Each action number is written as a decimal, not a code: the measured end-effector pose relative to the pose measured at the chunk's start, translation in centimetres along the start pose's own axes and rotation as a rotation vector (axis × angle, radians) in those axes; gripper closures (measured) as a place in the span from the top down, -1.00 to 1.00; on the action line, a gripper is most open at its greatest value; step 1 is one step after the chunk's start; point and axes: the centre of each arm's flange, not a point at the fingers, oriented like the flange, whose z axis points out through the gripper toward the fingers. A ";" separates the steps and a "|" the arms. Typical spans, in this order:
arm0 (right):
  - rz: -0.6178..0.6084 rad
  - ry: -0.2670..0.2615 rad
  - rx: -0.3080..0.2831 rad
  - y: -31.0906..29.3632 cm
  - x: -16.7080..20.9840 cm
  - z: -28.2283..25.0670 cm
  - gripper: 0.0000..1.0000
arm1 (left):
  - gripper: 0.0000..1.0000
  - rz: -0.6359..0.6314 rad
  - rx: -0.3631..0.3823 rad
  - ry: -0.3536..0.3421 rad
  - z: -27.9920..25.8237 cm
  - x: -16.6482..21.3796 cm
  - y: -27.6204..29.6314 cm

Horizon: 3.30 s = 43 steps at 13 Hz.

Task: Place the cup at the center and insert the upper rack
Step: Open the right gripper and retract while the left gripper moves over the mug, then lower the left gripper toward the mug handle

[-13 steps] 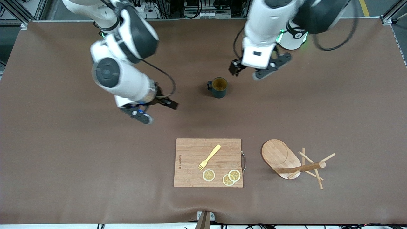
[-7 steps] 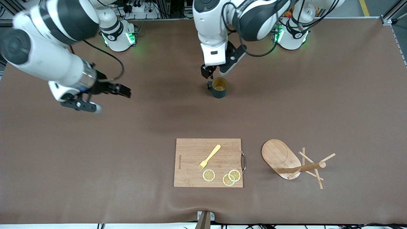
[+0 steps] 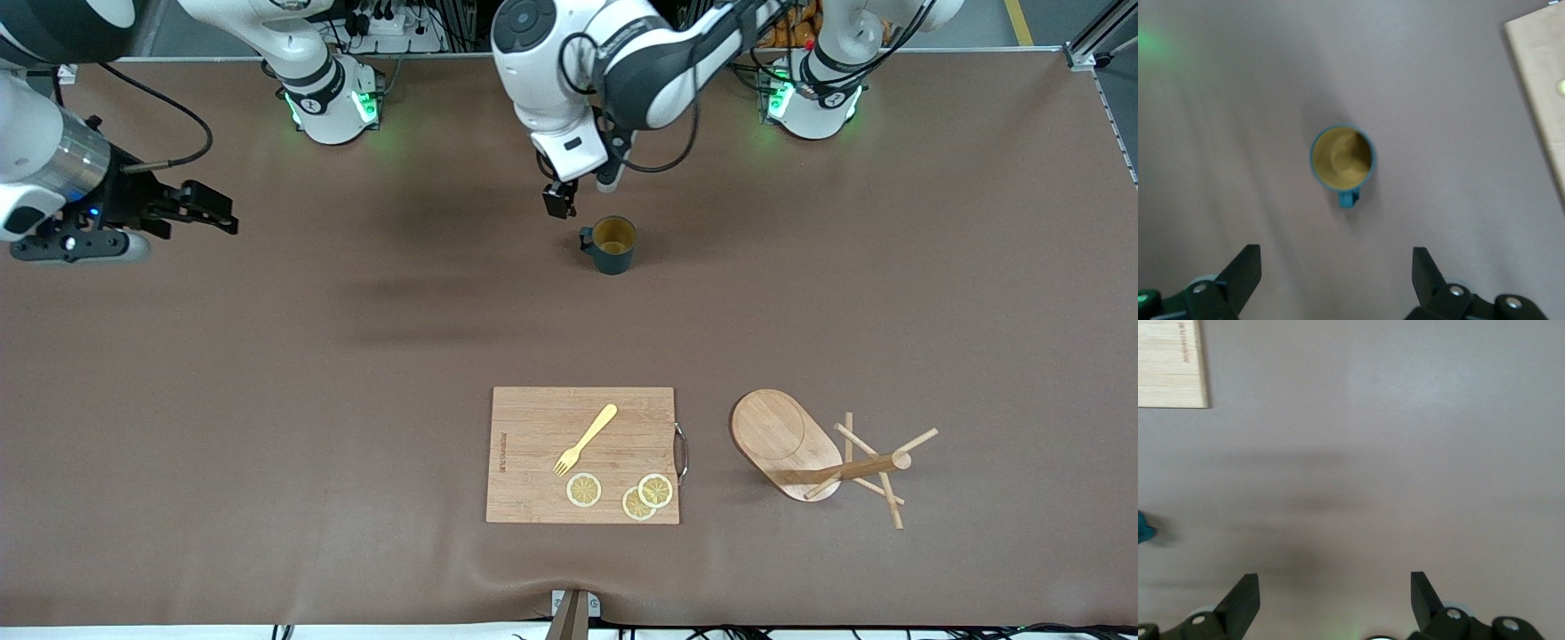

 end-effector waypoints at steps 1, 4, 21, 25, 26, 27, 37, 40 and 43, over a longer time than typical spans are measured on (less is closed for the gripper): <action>-0.010 0.012 -0.023 0.1 -0.4 -0.6 1.00 | 1.00 -0.047 0.017 0.010 1.3 -1.1 -0.3; -0.018 0.040 -0.040 2.0 -1.2 -2.0 1.00 | 1.00 -0.146 0.041 0.021 4.9 -3.3 -1.1; -0.033 0.040 0.007 9.9 -2.0 -1.2 1.00 | 0.56 -0.050 -0.145 0.174 17.9 -10.3 -3.9; -0.043 0.061 -0.019 9.6 -1.7 -1.4 1.00 | 0.55 -0.024 -0.191 0.272 19.5 -12.3 -3.7; -0.044 0.063 -0.025 9.6 -1.7 -1.4 1.00 | 0.55 -0.028 -0.198 0.300 19.9 -12.4 -3.4; -0.041 0.063 -0.026 9.7 -1.7 -1.3 1.00 | 0.55 -0.025 -0.206 0.330 20.3 -12.6 -3.3; 0.047 0.032 -0.020 9.1 -2.4 -1.5 1.00 | 0.57 0.013 -0.242 0.496 23.4 -14.1 -3.8; 0.047 0.051 -0.021 9.0 -3.0 -2.4 1.00 | 0.58 0.026 -0.220 0.542 24.4 -14.0 -4.1; 0.051 0.056 -0.020 9.2 -3.3 -2.8 1.00 | 0.58 0.039 -0.198 0.577 25.4 -13.8 -4.4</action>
